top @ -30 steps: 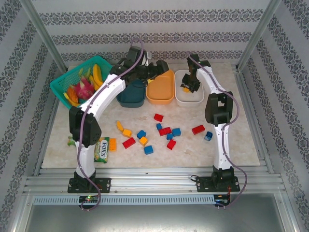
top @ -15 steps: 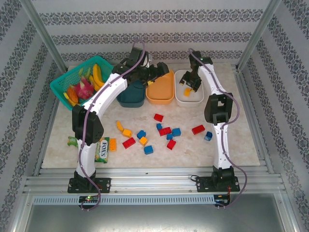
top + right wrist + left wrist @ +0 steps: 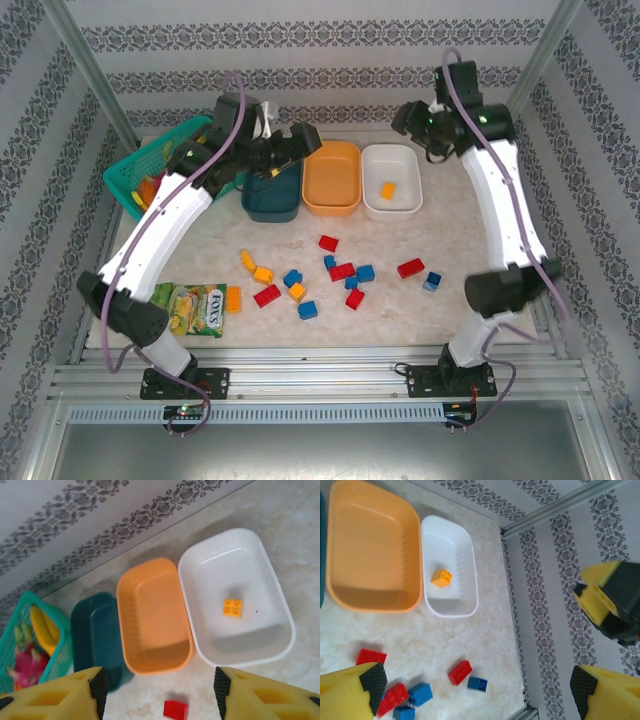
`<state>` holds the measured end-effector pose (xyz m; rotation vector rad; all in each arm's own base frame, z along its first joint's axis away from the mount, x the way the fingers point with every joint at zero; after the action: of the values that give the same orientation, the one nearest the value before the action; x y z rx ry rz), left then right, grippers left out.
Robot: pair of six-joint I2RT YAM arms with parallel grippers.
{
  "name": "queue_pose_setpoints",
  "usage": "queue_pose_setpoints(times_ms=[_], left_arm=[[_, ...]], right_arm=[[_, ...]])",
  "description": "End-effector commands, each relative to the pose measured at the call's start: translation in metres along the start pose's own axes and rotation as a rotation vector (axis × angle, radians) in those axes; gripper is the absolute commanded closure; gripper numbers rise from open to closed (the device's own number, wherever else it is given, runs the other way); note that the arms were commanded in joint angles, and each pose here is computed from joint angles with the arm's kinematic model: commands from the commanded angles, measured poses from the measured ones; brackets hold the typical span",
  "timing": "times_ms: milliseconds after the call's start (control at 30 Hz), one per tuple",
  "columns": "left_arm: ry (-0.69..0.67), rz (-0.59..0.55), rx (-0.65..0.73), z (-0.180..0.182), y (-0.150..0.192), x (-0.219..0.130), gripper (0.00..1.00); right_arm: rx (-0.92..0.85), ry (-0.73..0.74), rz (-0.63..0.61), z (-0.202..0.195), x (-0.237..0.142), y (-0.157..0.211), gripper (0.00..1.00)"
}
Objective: Sort the legos into containers by color
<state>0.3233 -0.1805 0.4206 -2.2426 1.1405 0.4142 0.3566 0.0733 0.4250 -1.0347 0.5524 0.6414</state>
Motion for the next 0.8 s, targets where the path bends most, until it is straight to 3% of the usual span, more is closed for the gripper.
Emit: queue_pose_setpoints(times_ms=[0, 367, 600, 767], left_arm=[[-0.078, 0.059, -0.011, 0.026, 0.020, -0.007, 0.03], [-0.247, 0.153, -0.060, 0.091, 0.094, -0.044, 0.05], [-0.403, 0.210, -0.068, 0.135, 0.141, -0.045, 0.10], [-0.499, 0.263, 0.026, 0.160, 0.166, -0.033, 0.15]], right_arm=[[-0.012, 0.089, 0.069, -0.022, -0.002, 0.034, 0.40], [-0.029, 0.056, 0.223, -0.058, -0.050, 0.151, 0.40], [-0.129, -0.034, 0.382, -0.047, -0.036, 0.215, 0.41], [-0.280, -0.238, 0.449, -0.028, -0.022, 0.262, 0.40]])
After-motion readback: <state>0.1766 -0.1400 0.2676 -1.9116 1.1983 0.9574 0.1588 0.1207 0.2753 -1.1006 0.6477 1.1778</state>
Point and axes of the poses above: each hand's point on the last joint's axis, 136 mm out from that joint toward the fingers, its own x axis out along the fingers, its own z axis along the line the jaws close on, y = z × x, the point moved 10 cm from there along -x, back along the fingers, and after that the axes turned 8 degrees about -x, right-handed, at the moved point
